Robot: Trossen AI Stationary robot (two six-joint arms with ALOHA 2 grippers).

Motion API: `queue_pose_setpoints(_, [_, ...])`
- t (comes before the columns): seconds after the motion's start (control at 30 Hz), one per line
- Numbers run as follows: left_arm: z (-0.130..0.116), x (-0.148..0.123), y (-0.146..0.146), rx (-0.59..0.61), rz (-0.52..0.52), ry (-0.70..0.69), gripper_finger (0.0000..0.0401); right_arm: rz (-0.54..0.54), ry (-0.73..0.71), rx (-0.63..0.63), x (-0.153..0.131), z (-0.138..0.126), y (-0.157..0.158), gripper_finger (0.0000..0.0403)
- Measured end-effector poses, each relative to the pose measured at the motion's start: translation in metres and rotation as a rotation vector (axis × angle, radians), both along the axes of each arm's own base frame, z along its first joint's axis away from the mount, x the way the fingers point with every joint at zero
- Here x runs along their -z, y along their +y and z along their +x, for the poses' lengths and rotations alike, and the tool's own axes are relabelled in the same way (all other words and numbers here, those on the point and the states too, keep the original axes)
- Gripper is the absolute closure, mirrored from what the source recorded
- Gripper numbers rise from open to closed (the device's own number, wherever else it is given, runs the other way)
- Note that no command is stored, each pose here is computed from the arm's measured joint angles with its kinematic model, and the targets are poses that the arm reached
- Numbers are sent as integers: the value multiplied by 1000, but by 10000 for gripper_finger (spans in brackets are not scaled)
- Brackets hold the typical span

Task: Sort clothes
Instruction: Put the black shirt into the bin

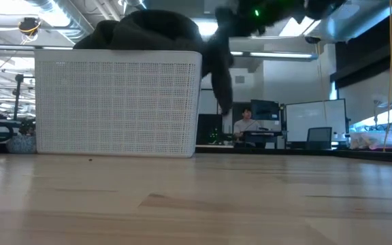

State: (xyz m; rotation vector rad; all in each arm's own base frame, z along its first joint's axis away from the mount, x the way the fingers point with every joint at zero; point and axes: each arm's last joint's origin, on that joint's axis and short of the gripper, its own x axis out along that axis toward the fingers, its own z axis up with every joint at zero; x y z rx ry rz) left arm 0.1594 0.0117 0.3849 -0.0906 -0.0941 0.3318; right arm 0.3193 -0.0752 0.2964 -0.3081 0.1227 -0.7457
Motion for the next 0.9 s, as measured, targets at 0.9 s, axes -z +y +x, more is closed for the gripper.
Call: queue_pose_setpoints(0.9, [0,1,0,0,6,18,190,-47,-135,-361,-97,89,-7,394])
